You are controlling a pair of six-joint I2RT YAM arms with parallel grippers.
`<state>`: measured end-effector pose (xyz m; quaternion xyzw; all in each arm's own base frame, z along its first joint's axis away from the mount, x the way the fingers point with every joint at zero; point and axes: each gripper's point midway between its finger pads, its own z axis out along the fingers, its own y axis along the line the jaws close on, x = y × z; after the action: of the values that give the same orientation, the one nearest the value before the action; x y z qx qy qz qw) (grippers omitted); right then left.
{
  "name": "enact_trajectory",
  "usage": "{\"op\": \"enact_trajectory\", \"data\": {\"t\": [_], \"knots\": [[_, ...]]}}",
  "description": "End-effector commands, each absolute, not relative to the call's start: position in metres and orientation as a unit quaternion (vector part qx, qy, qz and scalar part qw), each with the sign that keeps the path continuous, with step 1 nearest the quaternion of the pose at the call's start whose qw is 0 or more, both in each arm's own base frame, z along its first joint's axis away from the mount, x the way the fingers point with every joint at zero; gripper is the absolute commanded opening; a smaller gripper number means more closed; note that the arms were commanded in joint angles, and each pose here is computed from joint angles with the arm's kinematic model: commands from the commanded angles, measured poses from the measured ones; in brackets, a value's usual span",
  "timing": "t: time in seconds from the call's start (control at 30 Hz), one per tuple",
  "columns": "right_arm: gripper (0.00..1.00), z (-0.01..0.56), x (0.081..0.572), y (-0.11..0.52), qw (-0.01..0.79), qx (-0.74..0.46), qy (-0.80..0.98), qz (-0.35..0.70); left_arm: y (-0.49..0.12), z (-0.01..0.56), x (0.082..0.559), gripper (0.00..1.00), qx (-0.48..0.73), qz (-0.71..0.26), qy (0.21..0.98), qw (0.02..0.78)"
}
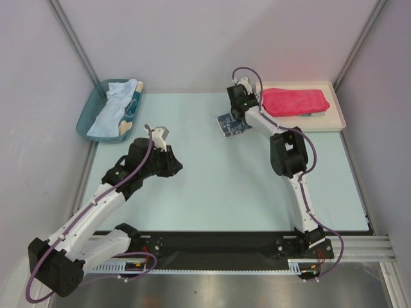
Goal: Fold and stack the towels
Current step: Neatly place the folded towel into the bin
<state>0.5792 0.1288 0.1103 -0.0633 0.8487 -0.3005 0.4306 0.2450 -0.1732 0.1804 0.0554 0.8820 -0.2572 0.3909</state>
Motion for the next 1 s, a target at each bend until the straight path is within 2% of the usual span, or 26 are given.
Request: {"op": "enact_trajectory", "data": {"t": [0.0, 0.03, 0.4, 0.97], "knots": [[0.0, 0.142, 0.607, 0.1, 0.434, -0.078, 0.823, -0.358, -0.171, 0.19, 0.249, 0.27, 0.082, -0.247, 0.881, 0.395], [0.0, 0.132, 0.613, 0.096, 0.429, -0.081, 0.822, -0.365, -0.17, 0.191, 0.25, 0.27, 0.086, -0.243, 0.881, 0.398], [0.0, 0.179, 0.655, 0.041, 0.472, -0.057, 0.782, -0.403, -0.168, 0.186, 0.26, 0.27, 0.099, -0.228, 0.884, 0.396], [0.0, 0.247, 0.648, 0.002, 0.508, -0.032, 0.77, -0.385, -0.168, 0.171, 0.258, 0.25, 0.103, -0.236, 0.89, 0.378]]}}
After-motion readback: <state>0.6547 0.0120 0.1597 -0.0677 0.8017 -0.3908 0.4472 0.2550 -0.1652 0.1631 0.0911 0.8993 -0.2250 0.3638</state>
